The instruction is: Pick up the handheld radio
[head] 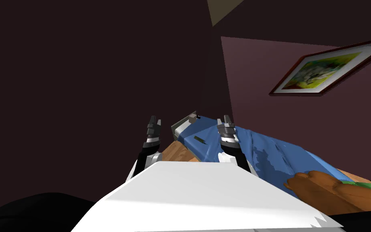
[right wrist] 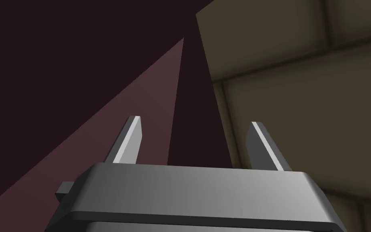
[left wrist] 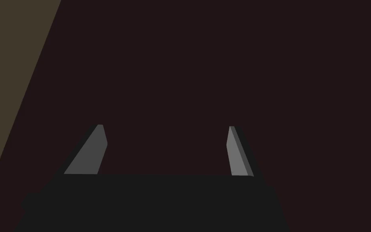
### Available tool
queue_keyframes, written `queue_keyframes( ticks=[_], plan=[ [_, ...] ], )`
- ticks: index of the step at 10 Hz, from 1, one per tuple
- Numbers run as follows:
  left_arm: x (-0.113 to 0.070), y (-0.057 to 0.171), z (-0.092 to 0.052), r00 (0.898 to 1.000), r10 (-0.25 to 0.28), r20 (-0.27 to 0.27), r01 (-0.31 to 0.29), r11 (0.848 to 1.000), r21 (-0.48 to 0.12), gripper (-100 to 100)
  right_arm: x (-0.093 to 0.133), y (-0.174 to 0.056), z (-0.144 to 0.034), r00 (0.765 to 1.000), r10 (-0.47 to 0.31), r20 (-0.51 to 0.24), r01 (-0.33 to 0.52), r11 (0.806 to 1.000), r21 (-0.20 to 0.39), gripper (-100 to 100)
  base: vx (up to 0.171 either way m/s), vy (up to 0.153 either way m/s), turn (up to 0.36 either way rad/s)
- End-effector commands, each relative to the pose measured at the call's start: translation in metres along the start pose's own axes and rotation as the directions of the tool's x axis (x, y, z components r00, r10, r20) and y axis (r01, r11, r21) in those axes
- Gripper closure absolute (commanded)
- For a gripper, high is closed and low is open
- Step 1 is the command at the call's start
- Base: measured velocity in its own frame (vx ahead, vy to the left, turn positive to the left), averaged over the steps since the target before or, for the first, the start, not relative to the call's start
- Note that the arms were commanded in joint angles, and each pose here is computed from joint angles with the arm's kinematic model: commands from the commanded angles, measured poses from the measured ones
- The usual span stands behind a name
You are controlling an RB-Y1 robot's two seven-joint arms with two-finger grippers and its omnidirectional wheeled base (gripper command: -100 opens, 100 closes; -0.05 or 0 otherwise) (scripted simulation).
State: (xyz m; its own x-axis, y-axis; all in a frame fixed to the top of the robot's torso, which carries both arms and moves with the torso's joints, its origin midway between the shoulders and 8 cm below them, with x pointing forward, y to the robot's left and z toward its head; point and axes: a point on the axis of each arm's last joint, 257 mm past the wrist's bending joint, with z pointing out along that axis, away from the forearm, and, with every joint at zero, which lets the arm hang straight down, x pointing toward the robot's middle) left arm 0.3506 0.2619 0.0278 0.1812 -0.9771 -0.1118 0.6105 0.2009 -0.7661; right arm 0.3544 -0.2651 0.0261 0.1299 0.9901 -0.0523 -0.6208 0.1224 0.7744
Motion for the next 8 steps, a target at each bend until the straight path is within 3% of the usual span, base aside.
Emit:
queue_keyframes(
  ticks=[1, 4, 7, 8],
  plan=[
    [0.000, 0.000, 0.000, 1.000, 0.000, 0.000, 0.000, 1.000, 0.000, 0, 0.005, -0.017, -0.005, 0.999, -0.033, -0.032, 0.034, 0.999, 0.038, -100, 0.019, 0.017, 0.099],
    [0.000, 0.000, 0.000, 1.000, 0.000, 0.000, 0.000, 1.000, 0.000, 0, 0.012, -0.058, -0.022, 0.990, -0.102, -0.102, 0.115, 0.985, 0.129, -100, 0.049, 0.030, 0.140],
    [0.000, 0.000, 0.000, 1.000, 0.000, 0.000, 0.000, 1.000, 0.000, 0, 0.015, -0.113, -0.054, 0.960, -0.186, -0.208, 0.235, 0.941, 0.242, -100, 0.077, 0.025, 0.186],
    [0.000, 0.000, 0.000, 1.000, 0.000, 0.000, 0.000, 1.000, 0.000, 0, 0.015, -0.119, -0.058, 0.960, -0.185, -0.210, 0.236, 0.938, 0.255, -100, 0.062, 0.002, 0.066]
  ],
)
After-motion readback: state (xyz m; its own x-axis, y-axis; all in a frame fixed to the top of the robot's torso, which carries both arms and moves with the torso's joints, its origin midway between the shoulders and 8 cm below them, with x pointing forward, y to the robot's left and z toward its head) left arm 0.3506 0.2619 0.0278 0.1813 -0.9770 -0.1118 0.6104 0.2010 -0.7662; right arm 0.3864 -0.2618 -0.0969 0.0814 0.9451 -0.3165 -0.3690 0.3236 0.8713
